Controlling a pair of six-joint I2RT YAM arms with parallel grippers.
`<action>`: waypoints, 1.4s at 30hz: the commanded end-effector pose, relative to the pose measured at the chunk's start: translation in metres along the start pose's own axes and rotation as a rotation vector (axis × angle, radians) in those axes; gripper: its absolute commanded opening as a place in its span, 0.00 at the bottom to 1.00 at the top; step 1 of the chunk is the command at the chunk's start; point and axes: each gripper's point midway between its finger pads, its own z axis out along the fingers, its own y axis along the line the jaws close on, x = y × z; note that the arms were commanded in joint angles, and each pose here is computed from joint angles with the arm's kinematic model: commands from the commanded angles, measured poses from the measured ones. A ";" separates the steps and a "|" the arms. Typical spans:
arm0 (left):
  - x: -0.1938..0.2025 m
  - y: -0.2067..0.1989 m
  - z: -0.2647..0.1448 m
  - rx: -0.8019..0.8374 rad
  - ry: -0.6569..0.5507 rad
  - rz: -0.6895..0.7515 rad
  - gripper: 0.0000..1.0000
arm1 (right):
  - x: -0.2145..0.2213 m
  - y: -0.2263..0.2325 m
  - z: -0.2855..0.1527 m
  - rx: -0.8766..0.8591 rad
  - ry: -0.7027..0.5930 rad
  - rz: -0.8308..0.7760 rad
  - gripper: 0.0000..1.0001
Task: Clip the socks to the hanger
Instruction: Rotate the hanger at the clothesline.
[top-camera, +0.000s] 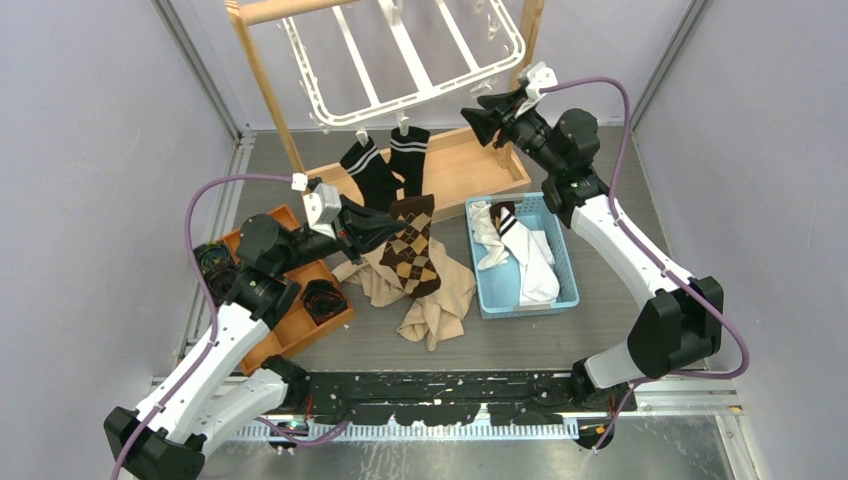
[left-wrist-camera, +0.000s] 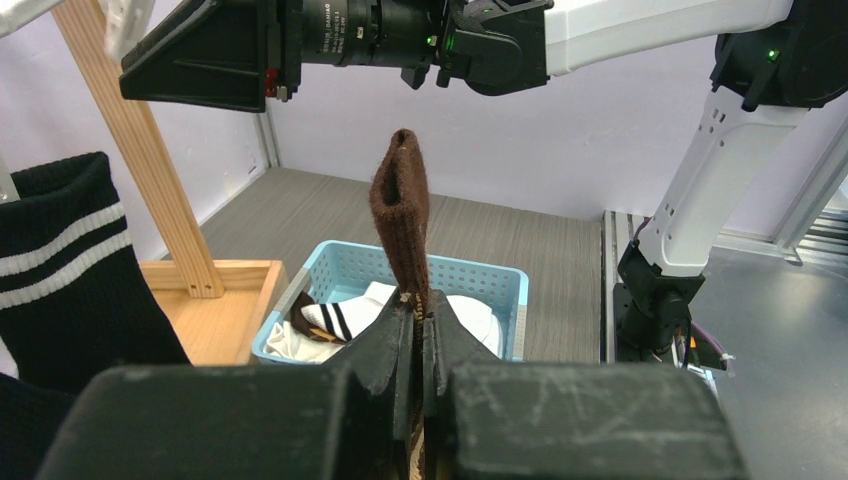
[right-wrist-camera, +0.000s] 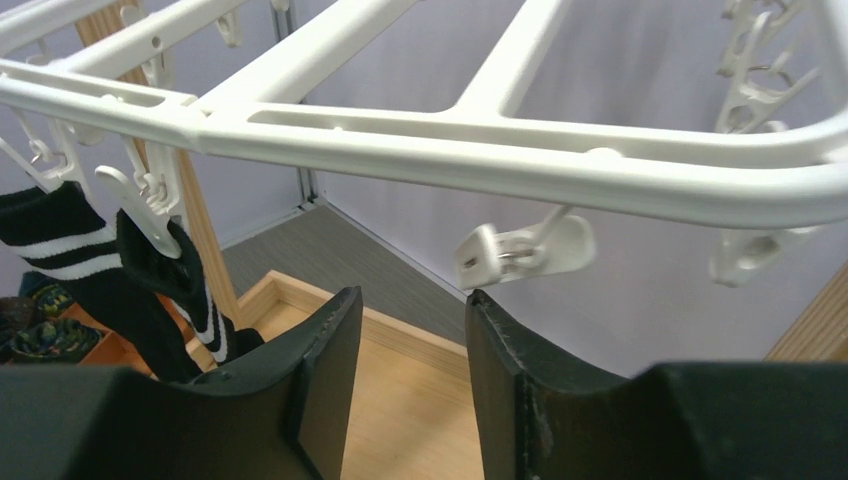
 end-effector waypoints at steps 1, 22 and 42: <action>-0.010 -0.001 0.002 0.008 -0.032 0.027 0.00 | -0.051 -0.007 -0.003 0.089 -0.095 -0.081 0.44; -0.009 0.001 0.002 0.003 -0.039 0.027 0.00 | -0.043 -0.032 -0.052 0.161 -0.097 -0.037 0.67; -0.011 -0.003 -0.001 0.001 -0.049 0.033 0.00 | -0.057 -0.051 -0.006 0.070 -0.134 0.008 0.75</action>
